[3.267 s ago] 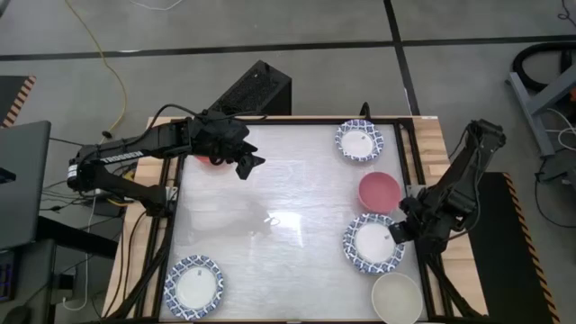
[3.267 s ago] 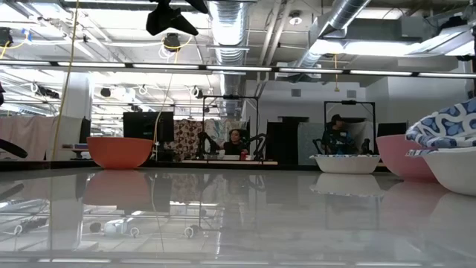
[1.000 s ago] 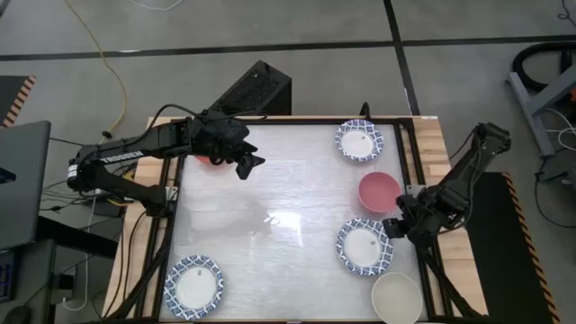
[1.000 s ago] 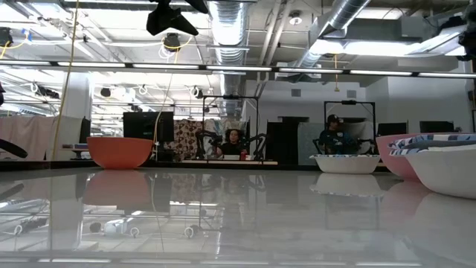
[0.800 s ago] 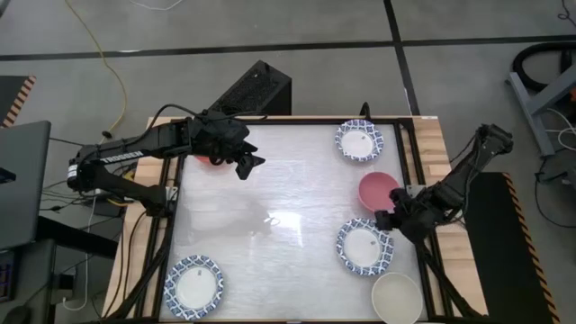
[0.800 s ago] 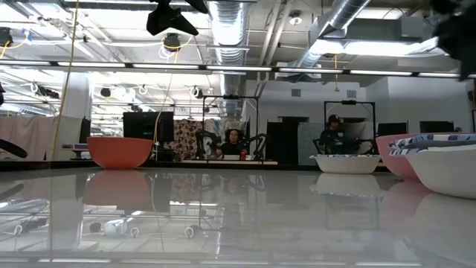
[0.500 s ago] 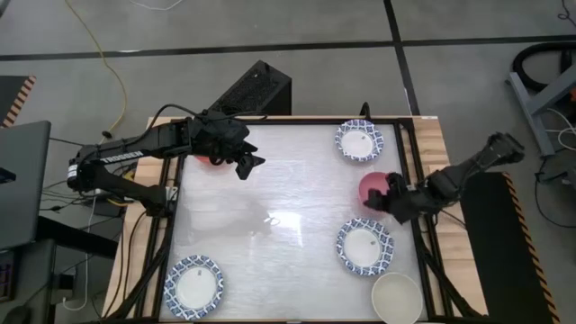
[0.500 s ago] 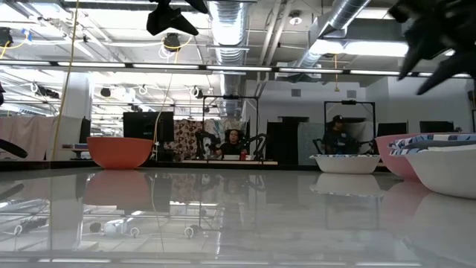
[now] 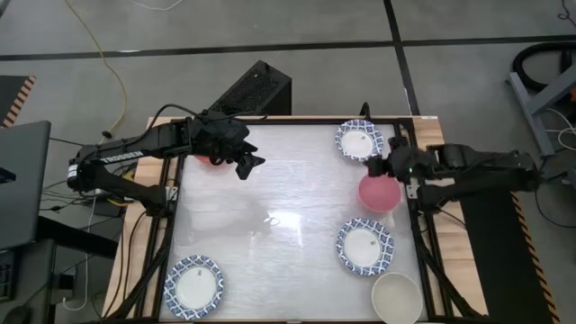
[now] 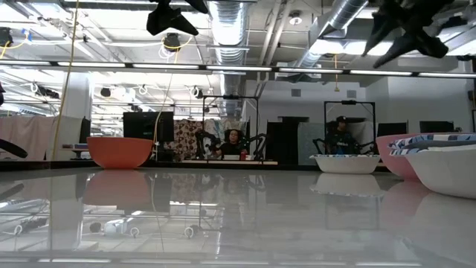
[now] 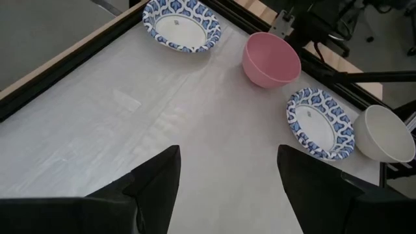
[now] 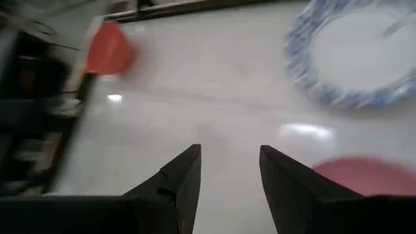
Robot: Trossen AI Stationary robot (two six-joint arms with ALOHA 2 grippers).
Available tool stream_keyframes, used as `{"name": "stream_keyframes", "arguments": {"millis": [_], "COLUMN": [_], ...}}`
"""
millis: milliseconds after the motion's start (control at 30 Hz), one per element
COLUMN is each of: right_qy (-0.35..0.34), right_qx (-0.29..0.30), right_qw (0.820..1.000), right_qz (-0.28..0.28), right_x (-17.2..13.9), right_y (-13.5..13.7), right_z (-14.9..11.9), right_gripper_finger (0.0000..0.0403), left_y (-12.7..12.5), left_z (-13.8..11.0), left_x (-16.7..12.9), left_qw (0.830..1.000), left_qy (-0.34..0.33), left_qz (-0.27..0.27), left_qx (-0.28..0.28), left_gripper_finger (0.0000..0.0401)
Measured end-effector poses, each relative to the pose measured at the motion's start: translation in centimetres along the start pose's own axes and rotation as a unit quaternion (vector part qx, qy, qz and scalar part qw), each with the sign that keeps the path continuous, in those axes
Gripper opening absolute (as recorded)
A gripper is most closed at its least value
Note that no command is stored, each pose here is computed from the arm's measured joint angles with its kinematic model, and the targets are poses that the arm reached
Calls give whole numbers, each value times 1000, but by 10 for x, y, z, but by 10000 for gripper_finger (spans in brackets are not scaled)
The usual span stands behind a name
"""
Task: Nest bowls inside each other by size order
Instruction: Stack the top right blue bowl on top of the bottom right blue bowl
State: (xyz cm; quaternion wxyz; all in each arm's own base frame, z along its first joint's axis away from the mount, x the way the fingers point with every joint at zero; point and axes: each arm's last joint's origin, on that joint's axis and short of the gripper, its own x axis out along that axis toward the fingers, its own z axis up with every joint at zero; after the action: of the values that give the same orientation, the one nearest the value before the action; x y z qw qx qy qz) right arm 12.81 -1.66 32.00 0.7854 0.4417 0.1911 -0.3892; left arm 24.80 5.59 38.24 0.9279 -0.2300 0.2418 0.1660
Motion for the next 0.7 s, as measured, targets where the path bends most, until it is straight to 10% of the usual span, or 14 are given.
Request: {"name": "stream_keyframes", "arguments": {"millis": [267,700], "right_qy": [-4,-21], "right_qx": [33,149], "right_qw": [982,954], "right_qz": [-188,-261], "right_x": [2,29], "right_y": [-26,-53], "right_z": [27,62], "right_gripper_finger": [179,180], "left_y": [0,0], "left_z": [0,0], "left_x": [0,0], "left_qw": [1000,1000], "left_qy": [0,-1], "left_qz": [0,1], "left_qx": [0,11], "left_gripper_finger": [245,245]}}
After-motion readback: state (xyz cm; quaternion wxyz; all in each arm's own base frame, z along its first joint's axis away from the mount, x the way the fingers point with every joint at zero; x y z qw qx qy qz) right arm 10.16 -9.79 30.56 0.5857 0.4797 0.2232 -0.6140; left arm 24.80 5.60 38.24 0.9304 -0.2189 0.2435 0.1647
